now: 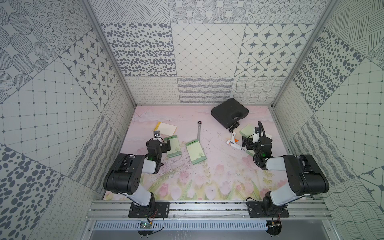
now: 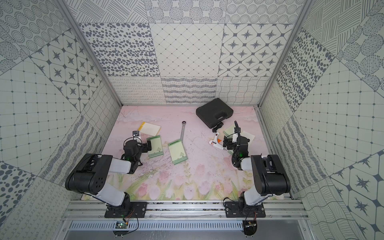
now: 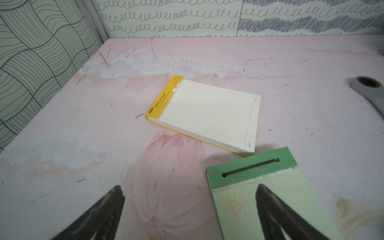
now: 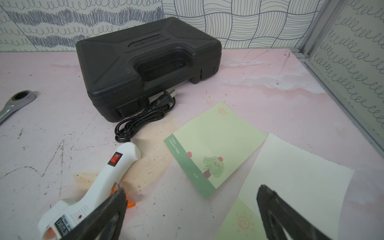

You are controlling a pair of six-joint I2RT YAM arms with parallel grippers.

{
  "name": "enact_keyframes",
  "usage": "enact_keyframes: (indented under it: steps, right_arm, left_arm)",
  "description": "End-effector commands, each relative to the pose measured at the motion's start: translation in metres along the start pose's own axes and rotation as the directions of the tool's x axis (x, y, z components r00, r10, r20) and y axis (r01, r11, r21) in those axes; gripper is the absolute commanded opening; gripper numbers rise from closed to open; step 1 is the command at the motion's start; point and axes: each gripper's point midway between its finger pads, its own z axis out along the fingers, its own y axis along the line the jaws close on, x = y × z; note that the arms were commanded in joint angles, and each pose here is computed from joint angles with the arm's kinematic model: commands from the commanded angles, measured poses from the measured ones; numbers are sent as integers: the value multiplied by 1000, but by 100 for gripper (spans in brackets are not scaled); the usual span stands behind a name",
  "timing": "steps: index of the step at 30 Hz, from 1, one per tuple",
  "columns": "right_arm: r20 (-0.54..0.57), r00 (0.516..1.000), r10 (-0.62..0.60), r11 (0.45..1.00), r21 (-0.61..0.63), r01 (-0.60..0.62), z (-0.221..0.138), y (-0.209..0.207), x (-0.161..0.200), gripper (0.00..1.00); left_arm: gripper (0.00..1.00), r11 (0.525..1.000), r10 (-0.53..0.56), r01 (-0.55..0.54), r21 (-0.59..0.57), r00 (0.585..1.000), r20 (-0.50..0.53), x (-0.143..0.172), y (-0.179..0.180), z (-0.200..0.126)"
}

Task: Tear off pages from different memo pads
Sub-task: Reset both arms

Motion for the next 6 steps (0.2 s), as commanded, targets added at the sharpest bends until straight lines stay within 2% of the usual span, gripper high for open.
enact_keyframes:
  steps: [1, 6]
  right_arm:
    - [69, 998, 7, 1000, 11, -8, 0, -3, -19, 99]
    - [69, 998, 6, 1000, 11, -7, 0, -3, -19, 99]
  left_arm:
    - [100, 1000, 5, -6, 10, 998, 57, -16, 0, 2]
    - [100, 1000, 5, -5, 9, 998, 57, -16, 1, 2]
